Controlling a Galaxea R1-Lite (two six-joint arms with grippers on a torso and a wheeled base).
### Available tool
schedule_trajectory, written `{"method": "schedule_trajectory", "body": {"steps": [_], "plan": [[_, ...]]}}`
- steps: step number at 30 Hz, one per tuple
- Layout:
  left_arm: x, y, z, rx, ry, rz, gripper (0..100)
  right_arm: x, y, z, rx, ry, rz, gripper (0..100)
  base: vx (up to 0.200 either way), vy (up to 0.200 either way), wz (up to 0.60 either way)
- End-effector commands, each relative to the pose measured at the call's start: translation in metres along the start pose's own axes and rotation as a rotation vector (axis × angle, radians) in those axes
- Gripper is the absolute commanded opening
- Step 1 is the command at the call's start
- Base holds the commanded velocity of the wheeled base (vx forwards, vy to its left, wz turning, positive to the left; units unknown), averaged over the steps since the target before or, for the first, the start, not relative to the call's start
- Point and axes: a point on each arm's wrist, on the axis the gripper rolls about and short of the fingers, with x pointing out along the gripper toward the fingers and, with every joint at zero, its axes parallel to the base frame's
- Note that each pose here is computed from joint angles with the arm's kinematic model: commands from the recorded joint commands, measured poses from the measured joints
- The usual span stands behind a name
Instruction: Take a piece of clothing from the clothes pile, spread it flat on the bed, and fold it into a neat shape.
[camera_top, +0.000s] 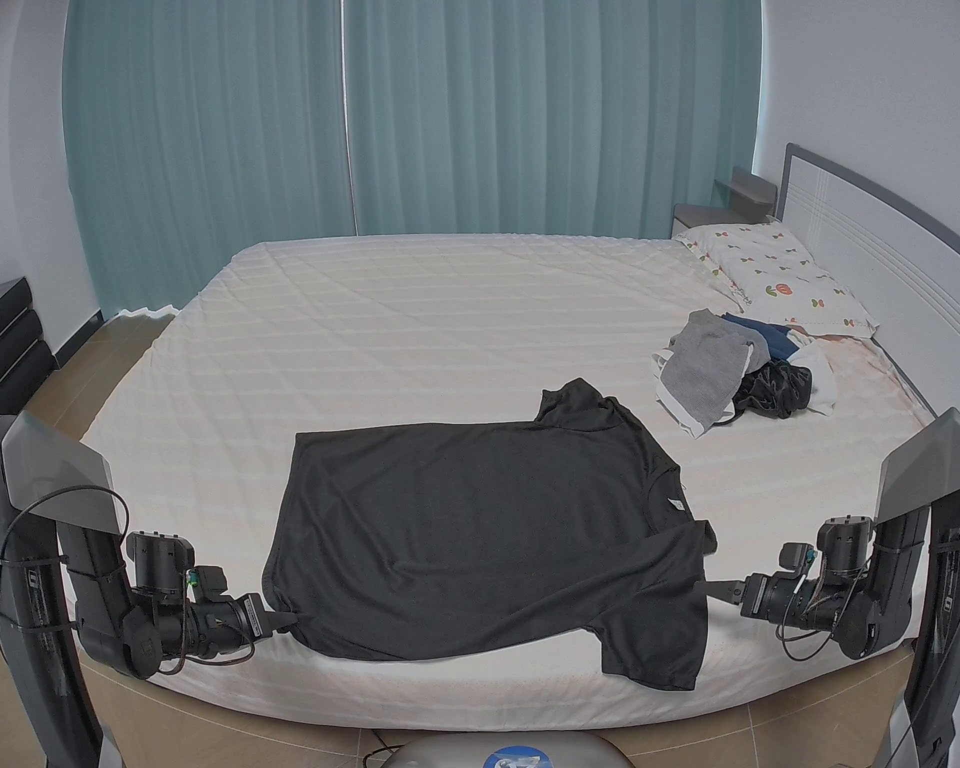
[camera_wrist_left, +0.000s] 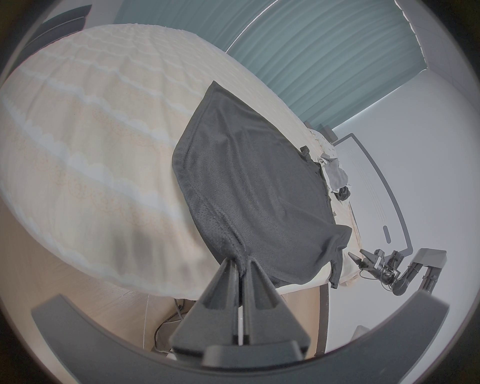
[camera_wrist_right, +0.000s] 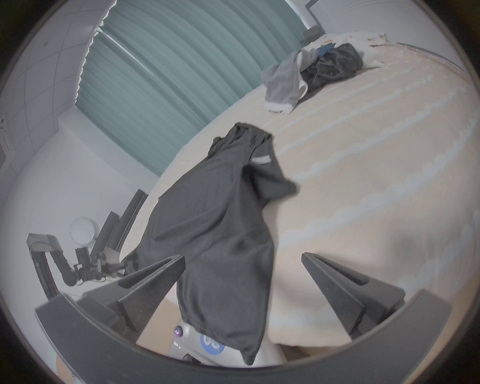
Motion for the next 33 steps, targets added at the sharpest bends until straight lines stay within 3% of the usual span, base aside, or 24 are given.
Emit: {"method": "schedule_trajectory", "body": {"steps": [1,6,33], "plan": [[0.000,0.001,0.000,0.000,0.002,0.001,0,0.004,0.008,-0.016,-0.003,0.075,0.017,100,0.000,0.000,0.00],[0.001,0.000,-0.001,0.001,0.003,0.000,0,0.009,0.021,-0.026,-0.030,0.115,0.029,100,0.000,0.000,0.00],[0.001,0.001,-0.001,0.005,0.005,0.001,0,0.013,0.019,-0.040,-0.045,0.155,-0.045,100,0.000,0.000,0.00]]}}
